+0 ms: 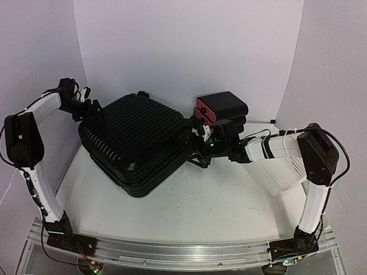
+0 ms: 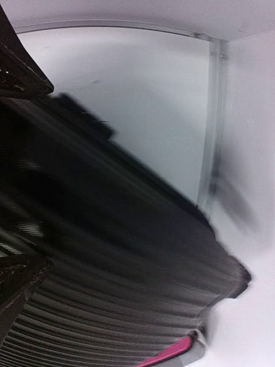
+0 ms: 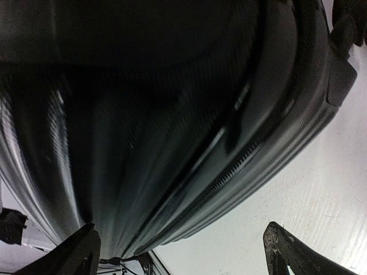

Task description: Open, take out, and arrange the luggage

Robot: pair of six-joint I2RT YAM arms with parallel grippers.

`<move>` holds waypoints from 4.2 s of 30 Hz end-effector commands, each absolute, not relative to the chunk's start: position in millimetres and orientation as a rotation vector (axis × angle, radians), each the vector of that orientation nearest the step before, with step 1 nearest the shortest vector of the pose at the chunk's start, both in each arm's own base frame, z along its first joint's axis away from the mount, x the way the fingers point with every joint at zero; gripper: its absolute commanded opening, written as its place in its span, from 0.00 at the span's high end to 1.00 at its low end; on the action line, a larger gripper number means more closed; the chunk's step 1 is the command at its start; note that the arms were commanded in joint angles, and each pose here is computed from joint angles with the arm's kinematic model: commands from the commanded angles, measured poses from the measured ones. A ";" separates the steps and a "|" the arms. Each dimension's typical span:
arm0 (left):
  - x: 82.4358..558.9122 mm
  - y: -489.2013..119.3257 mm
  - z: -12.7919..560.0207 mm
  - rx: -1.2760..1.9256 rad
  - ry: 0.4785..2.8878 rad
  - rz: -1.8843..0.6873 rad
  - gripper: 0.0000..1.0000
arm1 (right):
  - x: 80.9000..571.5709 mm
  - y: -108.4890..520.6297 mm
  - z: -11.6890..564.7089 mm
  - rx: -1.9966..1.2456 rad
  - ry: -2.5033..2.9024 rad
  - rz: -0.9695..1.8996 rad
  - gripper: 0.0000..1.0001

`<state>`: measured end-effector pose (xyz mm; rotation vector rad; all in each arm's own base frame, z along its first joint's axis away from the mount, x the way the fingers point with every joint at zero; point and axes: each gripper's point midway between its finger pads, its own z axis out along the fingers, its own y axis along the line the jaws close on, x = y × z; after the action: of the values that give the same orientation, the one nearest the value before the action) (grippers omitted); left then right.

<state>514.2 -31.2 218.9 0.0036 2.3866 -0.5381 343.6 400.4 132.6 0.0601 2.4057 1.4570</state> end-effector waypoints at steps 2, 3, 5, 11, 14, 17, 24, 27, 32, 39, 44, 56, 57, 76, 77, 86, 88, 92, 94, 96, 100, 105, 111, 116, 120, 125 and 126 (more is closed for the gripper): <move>417.4 -55.9 188.9 -0.082 2.573 -0.628 0.07 | 377.5 417.8 175.0 0.095 2.223 1.522 0.02; 405.4 -57.8 187.6 -0.101 2.573 -0.645 0.08 | 380.6 419.5 177.2 0.097 2.212 1.524 0.02; 383.1 -62.8 187.5 -0.146 2.562 -0.695 0.10 | 386.7 424.8 178.8 0.104 2.198 1.539 0.02; 318.3 -80.5 193.6 -0.220 2.504 -0.853 0.10 | 407.9 438.3 188.7 0.116 2.139 1.546 0.02; 285.8 -85.6 193.4 -0.297 2.474 -0.914 0.09 | 421.7 445.5 185.1 0.101 2.147 1.495 0.02; 259.7 -102.4 198.0 -0.370 2.415 -1.070 0.09 | 435.8 456.4 177.4 0.090 2.145 1.453 0.02; 208.1 -156.2 225.7 -0.269 2.343 -1.318 0.08 | 457.0 488.2 186.0 -0.054 2.213 1.349 0.02; 190.8 -163.4 243.3 -0.230 2.292 -1.375 0.08 | 444.0 475.8 197.5 -0.158 2.315 1.190 0.02; 171.8 -163.8 266.1 -0.172 2.206 -1.433 0.07 | 425.2 408.6 238.6 -0.256 2.349 0.844 0.02; 187.1 -133.2 332.6 0.123 2.207 -0.923 0.05 | 363.7 328.9 245.5 -0.314 2.416 0.658 0.02; 266.2 -115.3 367.3 0.196 2.158 -0.569 0.01 | 297.7 327.9 219.3 -0.295 2.486 0.896 0.02; 498.7 -129.1 324.5 0.211 2.247 -0.421 0.01 | 273.0 420.5 207.6 -0.124 2.273 1.516 0.02; 507.1 -127.5 320.7 0.207 2.250 -0.477 0.02 | 276.4 425.4 207.3 -0.109 2.255 1.543 0.02; 399.5 -110.8 217.6 -0.033 2.550 -0.602 0.08 | 387.3 434.1 181.2 0.091 2.093 1.622 0.02; 388.1 -110.4 217.9 -0.037 2.551 -0.611 0.08 | 394.3 435.0 181.6 0.095 2.089 1.632 0.02; 315.3 -104.0 216.5 -0.018 2.524 -0.626 0.06 | 428.0 456.8 170.1 0.069 2.141 1.624 0.02; 309.3 -99.6 220.0 -0.005 2.509 -0.592 0.05 | 427.4 455.4 173.2 0.062 2.149 1.609 0.02; 308.5 -87.2 237.0 0.036 2.477 -0.478 0.04 | 416.9 443.5 185.5 0.017 2.178 1.541 0.02; 310.1 -85.1 247.3 0.043 2.462 -0.458 0.03 | 409.1 436.5 192.8 -0.002 2.194 1.513 0.02; 311.3 -83.3 258.9 0.036 2.442 -0.446 0.03 | 400.9 427.3 200.8 -0.015 2.199 1.493 0.02; 301.9 -93.1 290.9 0.049 2.358 -0.541 0.03 | 382.8 399.9 208.8 -0.073 2.243 1.370 0.02; 255.9 -140.6 326.8 0.125 2.267 -0.970 0.03 | 347.9 383.5 208.7 -0.095 2.284 1.456 0.02; 203.9 -181.9 324.3 0.219 2.215 -1.180 0.04 | 344.9 382.9 223.3 0.060 2.106 1.756 0.02; 178.2 -198.1 321.3 0.292 2.144 -1.263 0.04 | 363.3 392.0 223.3 0.203 1.915 2.021 0.02; 173.1 -201.8 318.1 0.311 2.149 -1.284 0.04 | 377.2 400.2 209.9 0.298 1.832 2.139 0.02; 174.0 -204.0 319.3 0.328 2.144 -1.280 0.04 | 381.5 410.4 183.6 0.345 1.882 2.107 0.02; 174.4 -204.7 319.9 0.331 2.142 -1.281 0.04 | 381.1 415.9 180.6 0.345 1.876 2.132 0.02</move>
<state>171.1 -199.7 302.0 0.2967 2.2243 -1.2568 376.2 400.5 127.2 0.4356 2.0930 1.9712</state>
